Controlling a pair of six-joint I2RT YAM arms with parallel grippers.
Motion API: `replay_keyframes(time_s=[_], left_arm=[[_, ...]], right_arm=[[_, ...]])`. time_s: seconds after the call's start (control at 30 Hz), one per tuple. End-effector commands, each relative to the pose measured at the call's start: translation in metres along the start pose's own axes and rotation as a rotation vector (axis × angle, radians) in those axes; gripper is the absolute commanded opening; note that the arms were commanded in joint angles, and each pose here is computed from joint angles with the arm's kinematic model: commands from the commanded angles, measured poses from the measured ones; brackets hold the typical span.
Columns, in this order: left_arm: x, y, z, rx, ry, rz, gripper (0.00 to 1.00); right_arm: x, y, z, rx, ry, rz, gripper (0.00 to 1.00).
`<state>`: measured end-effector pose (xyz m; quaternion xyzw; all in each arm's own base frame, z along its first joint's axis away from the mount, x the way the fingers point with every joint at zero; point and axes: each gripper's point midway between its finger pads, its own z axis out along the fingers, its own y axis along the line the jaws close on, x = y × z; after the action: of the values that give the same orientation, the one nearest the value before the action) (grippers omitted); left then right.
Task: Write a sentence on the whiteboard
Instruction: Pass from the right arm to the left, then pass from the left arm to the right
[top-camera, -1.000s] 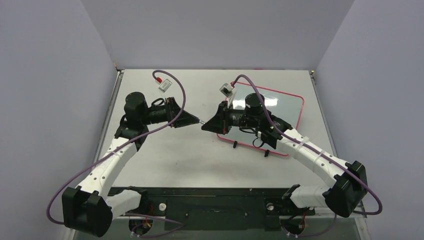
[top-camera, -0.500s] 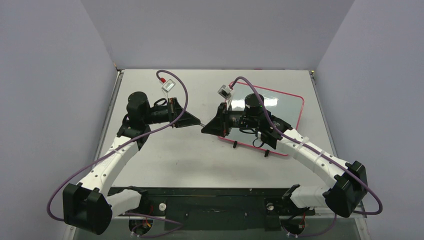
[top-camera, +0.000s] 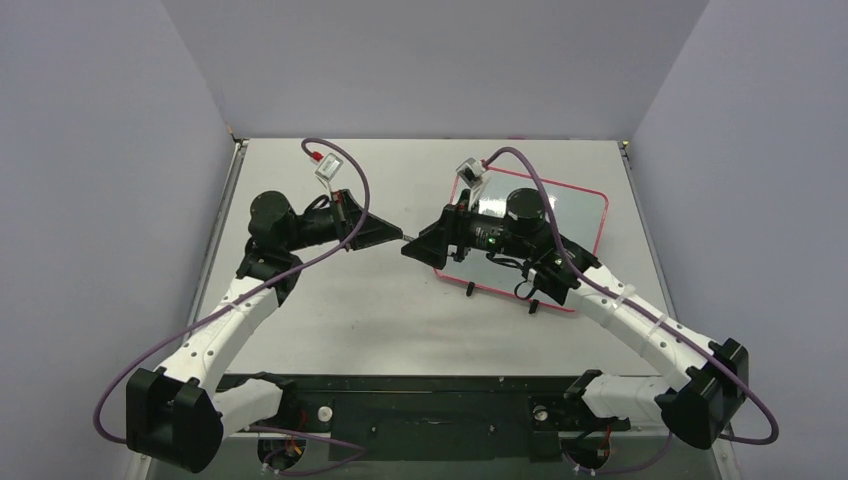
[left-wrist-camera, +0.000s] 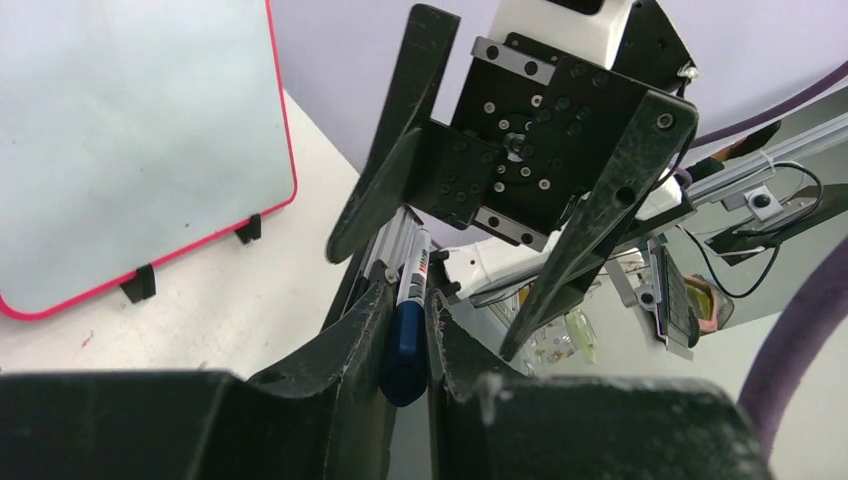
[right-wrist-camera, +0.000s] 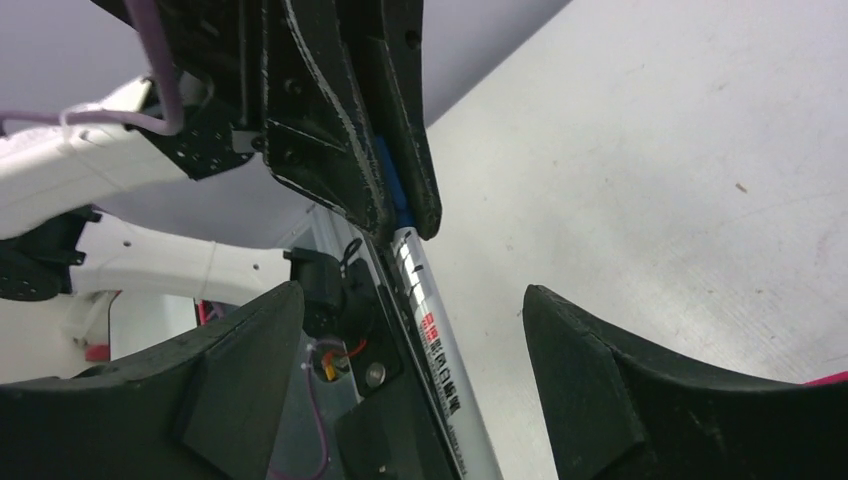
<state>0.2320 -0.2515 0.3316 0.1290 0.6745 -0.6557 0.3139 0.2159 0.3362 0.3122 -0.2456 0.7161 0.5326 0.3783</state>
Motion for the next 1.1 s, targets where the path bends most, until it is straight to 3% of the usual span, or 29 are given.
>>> replay_keyframes(time_s=[0.0,0.3,0.47,1.07], left_arm=[[-0.028,-0.044,-0.002,0.104,-0.112,0.102,0.0],[-0.06,-0.096,-0.008,0.195,-0.205,0.168,0.0],[-0.065,-0.111,-0.008,0.238,-0.205,0.204,0.0],[-0.067,-0.103,0.011,0.287,-0.155,0.199,0.0]], right_arm=[[-0.054,0.022,-0.019,-0.025,-0.236,-0.016,0.76],[-0.102,0.063,-0.054,-0.188,-0.436,0.031,0.7],[-0.108,0.074,-0.057,-0.22,-0.432,0.017,0.64],[-0.112,0.078,-0.045,-0.263,-0.402,0.028,0.43]])
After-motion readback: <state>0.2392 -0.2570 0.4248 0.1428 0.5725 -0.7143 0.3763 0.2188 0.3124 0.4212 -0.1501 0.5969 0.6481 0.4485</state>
